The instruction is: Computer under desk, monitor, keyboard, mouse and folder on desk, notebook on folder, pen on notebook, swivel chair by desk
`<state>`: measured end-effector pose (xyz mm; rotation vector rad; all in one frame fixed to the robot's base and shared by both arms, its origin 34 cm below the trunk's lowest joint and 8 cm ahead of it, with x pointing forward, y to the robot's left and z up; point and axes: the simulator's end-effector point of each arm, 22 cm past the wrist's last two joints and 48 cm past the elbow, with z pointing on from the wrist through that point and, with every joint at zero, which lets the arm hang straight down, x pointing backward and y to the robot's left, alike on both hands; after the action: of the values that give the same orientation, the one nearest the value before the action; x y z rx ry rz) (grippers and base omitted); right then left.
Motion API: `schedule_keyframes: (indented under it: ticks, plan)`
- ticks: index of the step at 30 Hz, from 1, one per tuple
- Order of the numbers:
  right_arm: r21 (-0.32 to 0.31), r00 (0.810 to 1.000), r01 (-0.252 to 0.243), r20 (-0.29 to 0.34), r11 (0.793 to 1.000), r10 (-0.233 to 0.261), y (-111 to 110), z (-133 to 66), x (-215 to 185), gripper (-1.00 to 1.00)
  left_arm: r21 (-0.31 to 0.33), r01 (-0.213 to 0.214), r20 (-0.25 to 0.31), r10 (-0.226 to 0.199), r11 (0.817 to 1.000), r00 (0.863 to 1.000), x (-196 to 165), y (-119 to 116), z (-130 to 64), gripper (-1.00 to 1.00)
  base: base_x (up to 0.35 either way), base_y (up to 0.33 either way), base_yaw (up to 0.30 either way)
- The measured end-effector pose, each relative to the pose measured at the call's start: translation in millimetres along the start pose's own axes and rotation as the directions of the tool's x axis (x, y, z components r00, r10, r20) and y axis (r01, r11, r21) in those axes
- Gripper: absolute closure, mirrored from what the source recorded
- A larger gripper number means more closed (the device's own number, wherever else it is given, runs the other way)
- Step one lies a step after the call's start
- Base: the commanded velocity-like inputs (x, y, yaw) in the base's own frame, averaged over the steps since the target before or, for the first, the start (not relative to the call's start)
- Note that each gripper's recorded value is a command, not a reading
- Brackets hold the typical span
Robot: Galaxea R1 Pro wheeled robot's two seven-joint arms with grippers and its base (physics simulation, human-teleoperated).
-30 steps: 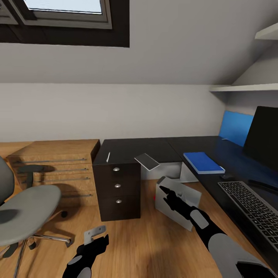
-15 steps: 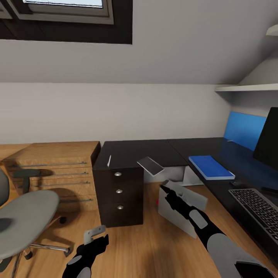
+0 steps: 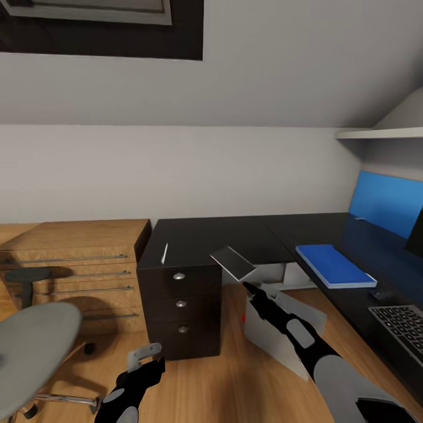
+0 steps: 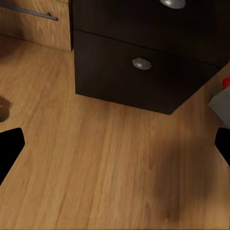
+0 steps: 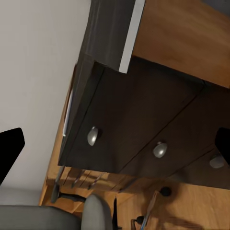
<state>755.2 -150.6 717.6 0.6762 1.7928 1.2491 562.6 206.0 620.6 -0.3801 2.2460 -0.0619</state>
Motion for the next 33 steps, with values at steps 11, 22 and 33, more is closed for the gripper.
schedule_keyframes:
  ticks: [11,22,33]
  plan:
    - [0.0,1.0,-0.002,-0.001,1.0,0.002,-0.2,-0.1,-0.4,-1.0,0.001,0.01,0.01,-0.01,1.0,1.0,-2.2,-0.3,0.2,-1.0,0.243,0.001,0.0]
    - [0.001,1.0,-0.002,0.001,1.0,0.002,-0.7,-0.4,-1.5,-1.0,0.001,0.01,0.01,-0.01,1.0,1.0,-2.2,-0.1,0.4,-1.0,0.023,0.0,0.0]
    - [0.003,1.0,-0.001,0.006,1.0,0.001,-1.7,-1.1,-3.6,-1.0,0.005,0.01,0.011,-0.01,1.0,1.0,-2.9,-1.8,-0.3,-1.0,0.038,0.0,0.0]
